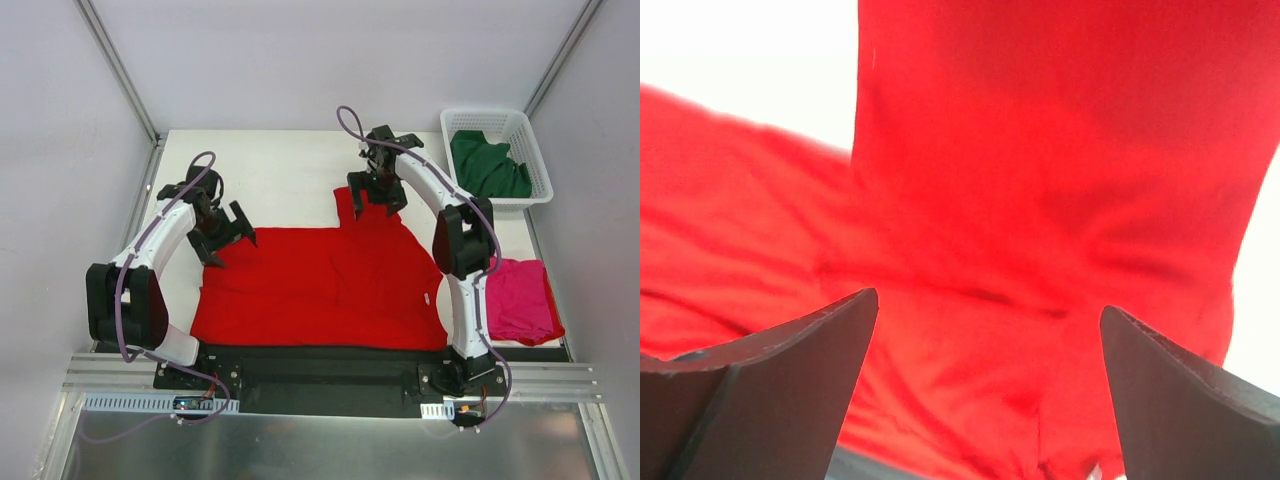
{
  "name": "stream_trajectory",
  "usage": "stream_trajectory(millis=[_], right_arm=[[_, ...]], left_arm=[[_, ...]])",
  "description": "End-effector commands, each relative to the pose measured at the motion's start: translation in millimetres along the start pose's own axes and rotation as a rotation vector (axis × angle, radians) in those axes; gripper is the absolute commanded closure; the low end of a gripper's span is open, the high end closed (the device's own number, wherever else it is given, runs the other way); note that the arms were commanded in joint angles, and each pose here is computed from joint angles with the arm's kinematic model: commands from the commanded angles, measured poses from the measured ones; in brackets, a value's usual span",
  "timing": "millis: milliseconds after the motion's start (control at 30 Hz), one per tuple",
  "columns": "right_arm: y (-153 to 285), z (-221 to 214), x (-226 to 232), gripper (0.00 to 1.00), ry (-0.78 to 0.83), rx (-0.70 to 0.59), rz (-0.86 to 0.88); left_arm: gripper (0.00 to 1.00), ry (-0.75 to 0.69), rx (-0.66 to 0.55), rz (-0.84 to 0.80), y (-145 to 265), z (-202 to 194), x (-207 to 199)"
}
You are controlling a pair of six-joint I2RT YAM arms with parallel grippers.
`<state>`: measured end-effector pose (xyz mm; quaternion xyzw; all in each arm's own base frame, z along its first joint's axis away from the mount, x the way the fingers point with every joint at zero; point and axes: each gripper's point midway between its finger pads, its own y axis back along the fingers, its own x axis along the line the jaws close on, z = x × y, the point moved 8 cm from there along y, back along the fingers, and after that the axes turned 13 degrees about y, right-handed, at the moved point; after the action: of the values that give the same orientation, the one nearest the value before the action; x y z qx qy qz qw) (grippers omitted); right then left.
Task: Fold and stack the t-shirts
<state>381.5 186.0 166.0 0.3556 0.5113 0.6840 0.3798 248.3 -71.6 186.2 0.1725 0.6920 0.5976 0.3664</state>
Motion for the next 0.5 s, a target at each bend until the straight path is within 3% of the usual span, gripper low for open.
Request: stream_trajectory(millis=[0, 233, 467], right_arm=[[1, 32, -13, 0.04, 0.046, -0.096, -0.059], [-20, 50, -32, 0.04, 0.044, -0.137, -0.082], [-46, 52, -46, 0.04, -0.033, -0.112, 0.007]], left_arm=[[0.01, -0.091, 0.038, -0.146, 2, -3, -13], [0.01, -0.136, 0.040, -0.163, 2, -6, -8], [0.01, -0.129, 0.058, -0.146, -4, -4, -8]])
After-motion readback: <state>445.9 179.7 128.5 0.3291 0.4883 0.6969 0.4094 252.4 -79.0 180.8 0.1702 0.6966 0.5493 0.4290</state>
